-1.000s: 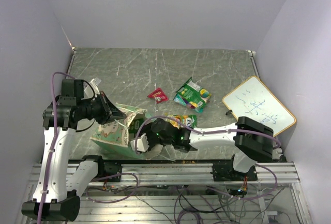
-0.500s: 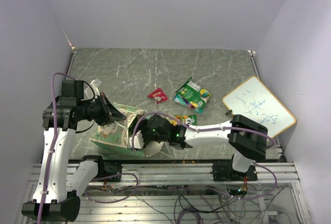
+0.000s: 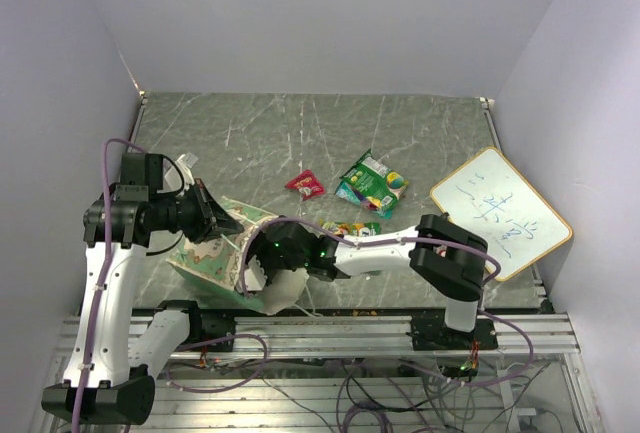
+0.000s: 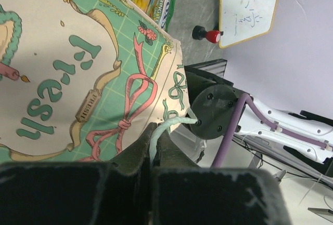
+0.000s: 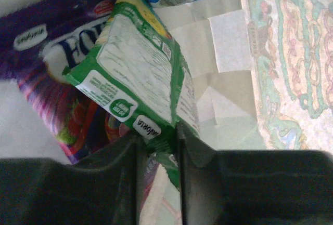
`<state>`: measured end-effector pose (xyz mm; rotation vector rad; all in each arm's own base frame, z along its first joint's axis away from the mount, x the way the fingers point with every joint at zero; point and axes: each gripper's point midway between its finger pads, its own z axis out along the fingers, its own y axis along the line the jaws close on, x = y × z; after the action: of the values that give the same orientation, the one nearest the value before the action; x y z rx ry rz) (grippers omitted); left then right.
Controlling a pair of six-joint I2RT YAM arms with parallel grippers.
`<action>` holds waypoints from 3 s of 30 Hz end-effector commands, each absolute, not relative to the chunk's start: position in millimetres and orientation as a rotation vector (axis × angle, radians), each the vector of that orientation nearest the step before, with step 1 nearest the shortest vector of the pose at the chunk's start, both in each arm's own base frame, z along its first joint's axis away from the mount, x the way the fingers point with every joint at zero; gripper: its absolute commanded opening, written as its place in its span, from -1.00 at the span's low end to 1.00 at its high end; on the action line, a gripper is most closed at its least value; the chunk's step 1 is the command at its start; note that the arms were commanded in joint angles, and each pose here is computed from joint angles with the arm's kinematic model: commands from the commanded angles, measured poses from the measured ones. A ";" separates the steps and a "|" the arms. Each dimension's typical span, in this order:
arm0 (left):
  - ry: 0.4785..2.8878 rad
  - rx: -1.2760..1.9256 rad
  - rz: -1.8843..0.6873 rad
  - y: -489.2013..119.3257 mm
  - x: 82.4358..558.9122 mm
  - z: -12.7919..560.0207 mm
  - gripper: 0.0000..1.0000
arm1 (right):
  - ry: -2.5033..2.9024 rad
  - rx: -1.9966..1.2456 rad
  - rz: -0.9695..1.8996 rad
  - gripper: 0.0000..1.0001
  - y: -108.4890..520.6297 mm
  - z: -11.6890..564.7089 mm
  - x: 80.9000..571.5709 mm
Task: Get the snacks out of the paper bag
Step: Take out the snack from the paper bag, then place the snack at the center of the board.
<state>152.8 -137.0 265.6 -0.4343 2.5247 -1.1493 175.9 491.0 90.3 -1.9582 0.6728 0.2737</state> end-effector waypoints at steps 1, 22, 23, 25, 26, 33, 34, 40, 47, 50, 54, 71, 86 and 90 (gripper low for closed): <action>2.480 -0.400 -1.155 -137.6 155.0 279.5 -0.86 | 0.602 -2.005 0.322 -0.75 495.5 96.9 173.8; 2.360 -0.479 -1.059 -127.5 189.8 295.2 -0.86 | 1.237 -1.787 0.573 -1.00 376.8 216.7 122.6; 2.361 -0.484 -1.050 -126.6 190.2 294.1 -0.86 | 1.258 -1.765 0.601 -1.00 371.7 229.8 117.6; 2.369 -0.515 -1.019 -123.0 190.8 289.5 -0.86 | 1.309 -1.716 0.666 -1.00 358.2 254.3 105.6; 2.372 -0.534 -1.001 -120.9 190.9 286.8 -0.86 | 1.344 -1.671 0.694 -1.00 350.8 268.2 101.6; 2.334 -0.596 -0.947 -113.2 191.6 283.4 -0.86 | 1.782 -1.173 0.811 -1.00 292.0 333.1 96.5; 2.332 -0.600 -0.942 -112.5 191.5 283.3 -0.86 | 1.837 -1.095 0.798 -1.00 283.3 336.2 99.6; 2.338 -0.593 -0.895 -107.4 187.3 283.8 -0.86 | 2.125 -0.502 0.531 -1.00 214.2 329.2 135.1; 2.311 -0.590 -0.926 -110.0 179.3 292.1 -0.86 | 2.218 -0.229 0.211 -1.00 176.0 294.7 156.6; 2.303 -0.581 -0.931 -110.5 176.2 298.3 -0.86 | 2.258 -0.205 0.127 -1.00 182.2 272.2 162.7; 2.301 -0.569 -0.931 -110.4 173.7 306.0 -0.86 | 2.325 -0.109 -0.012 -1.00 178.3 243.0 173.3; 2.291 -0.520 -0.999 -118.4 164.0 311.9 -0.86 | 2.474 -0.169 -0.161 -1.00 220.2 147.6 206.1; 2.305 -0.459 -0.894 -108.3 166.9 316.1 -0.86 | 2.598 -0.112 0.221 0.00 342.0 69.6 232.5; 2.299 -0.461 -0.916 -111.0 173.7 316.0 -0.86 | 2.651 -0.081 0.442 0.32 341.1 70.3 225.3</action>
<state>167.1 -113.0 313.5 -0.4919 2.3177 -0.9375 224.2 320.7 54.5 -0.1348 2.6401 0.1164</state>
